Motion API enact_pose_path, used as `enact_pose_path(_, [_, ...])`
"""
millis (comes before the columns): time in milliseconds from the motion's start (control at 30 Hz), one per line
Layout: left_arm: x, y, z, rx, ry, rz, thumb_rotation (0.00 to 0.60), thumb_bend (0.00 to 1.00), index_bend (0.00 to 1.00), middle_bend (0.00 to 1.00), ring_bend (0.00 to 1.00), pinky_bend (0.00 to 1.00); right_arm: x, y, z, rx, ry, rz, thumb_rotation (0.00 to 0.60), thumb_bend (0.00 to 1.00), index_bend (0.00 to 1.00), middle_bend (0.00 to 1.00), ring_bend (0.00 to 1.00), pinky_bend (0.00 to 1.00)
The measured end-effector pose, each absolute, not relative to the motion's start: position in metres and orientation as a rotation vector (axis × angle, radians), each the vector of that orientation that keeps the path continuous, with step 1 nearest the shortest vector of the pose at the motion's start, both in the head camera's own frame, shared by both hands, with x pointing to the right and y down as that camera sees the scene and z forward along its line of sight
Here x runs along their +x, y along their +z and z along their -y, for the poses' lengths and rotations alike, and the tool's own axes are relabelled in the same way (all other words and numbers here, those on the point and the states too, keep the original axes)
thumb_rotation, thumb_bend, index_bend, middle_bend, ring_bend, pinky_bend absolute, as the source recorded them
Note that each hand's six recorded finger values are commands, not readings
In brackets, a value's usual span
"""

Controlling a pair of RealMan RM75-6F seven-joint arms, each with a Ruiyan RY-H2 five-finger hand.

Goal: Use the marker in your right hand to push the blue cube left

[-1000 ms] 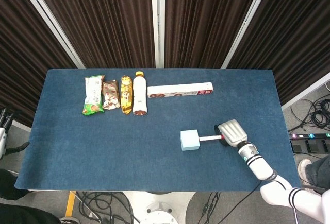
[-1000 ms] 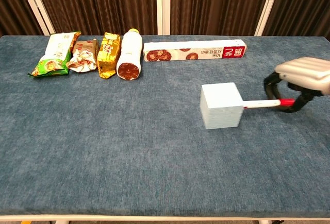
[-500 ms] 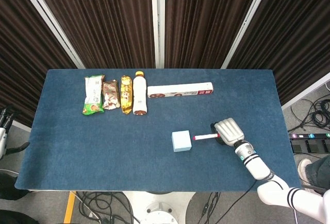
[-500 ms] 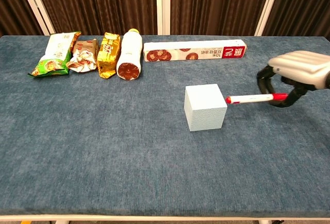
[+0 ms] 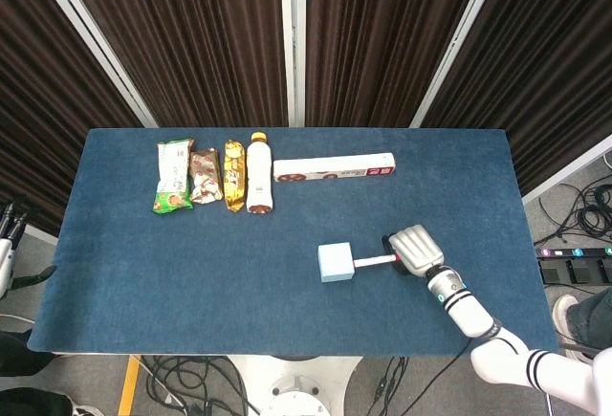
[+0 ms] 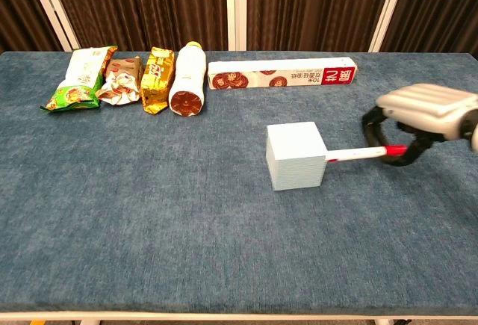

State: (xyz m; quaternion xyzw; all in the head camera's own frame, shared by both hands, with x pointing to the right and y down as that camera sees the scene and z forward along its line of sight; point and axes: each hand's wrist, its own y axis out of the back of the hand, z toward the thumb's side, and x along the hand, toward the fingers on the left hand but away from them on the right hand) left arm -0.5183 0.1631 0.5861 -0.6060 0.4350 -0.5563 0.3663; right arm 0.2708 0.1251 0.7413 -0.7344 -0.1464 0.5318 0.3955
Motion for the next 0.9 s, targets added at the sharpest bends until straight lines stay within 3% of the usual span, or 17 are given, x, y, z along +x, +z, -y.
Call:
enact_pose_path(367, [-0.517, 0.583, -0.163, -1.556, -1.423, -1.113, 0.600, 0.04, 0.18, 0.11, 0.01, 0.10, 0.183, 0.753, -0.119, -1.927, 1.239, 0.361, 0.600, 0.33, 0.65, 0.62, 0.97, 1.00])
enact_pose_path(900, [-0.513, 0.583, -0.166, -1.577, -1.408, -1.120, 0.600, 0.04, 0.18, 0.11, 0.01, 0.10, 0.220, 0.746, -0.121, -1.875, 1.318, 0.363, 0.600, 0.33, 0.61, 0.62, 0.97, 1.00])
